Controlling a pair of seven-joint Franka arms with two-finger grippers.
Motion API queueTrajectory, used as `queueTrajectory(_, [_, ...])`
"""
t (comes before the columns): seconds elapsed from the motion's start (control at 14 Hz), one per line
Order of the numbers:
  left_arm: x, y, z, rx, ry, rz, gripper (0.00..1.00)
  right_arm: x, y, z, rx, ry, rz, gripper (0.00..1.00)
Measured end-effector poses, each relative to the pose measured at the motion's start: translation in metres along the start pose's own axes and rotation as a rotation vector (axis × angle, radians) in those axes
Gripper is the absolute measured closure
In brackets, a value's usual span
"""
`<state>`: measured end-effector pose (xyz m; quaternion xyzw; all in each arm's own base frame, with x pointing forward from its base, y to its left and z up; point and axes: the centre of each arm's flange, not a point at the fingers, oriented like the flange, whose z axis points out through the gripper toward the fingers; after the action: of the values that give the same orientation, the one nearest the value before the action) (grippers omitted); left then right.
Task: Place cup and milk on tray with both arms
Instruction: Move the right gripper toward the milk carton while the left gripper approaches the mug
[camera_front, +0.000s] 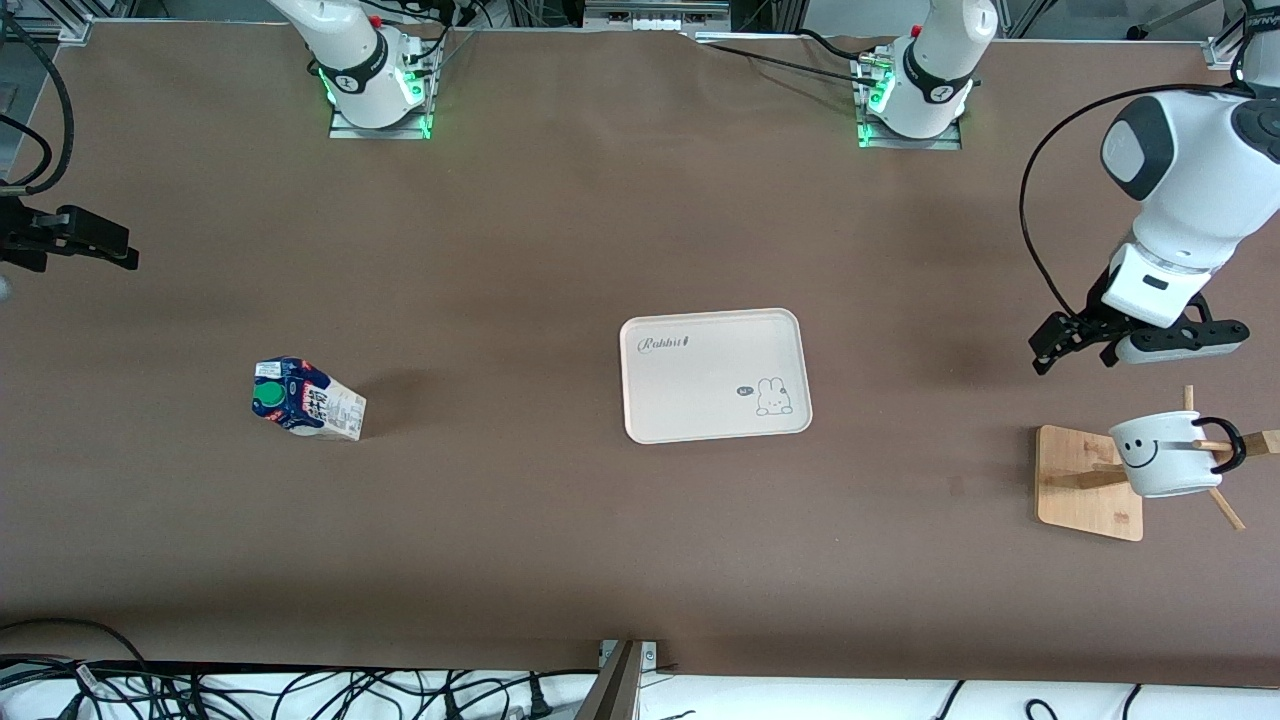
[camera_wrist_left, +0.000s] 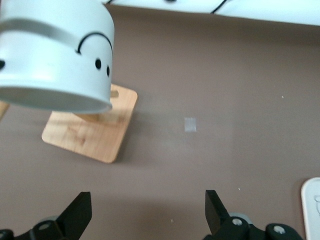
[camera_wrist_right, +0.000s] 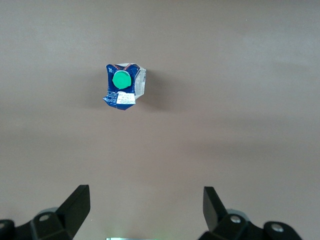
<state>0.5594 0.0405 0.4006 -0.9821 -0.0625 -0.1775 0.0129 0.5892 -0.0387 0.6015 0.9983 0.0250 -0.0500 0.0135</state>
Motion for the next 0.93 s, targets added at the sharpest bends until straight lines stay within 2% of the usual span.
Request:
queueTrajectory(0.5, [0.002, -0.003, 0.007, 0.035, 0.197, 0.097, 0.0, 0.0, -0.001, 0.0, 0.005, 0.0, 0.0, 0.0])
queueTrajectory(0.93, [-0.001, -0.006, 0.019, 0.033, 0.218, 0.103, 0.0, 0.0, -0.001, 0.0, 0.006, 0.0, 0.0, 0.0])
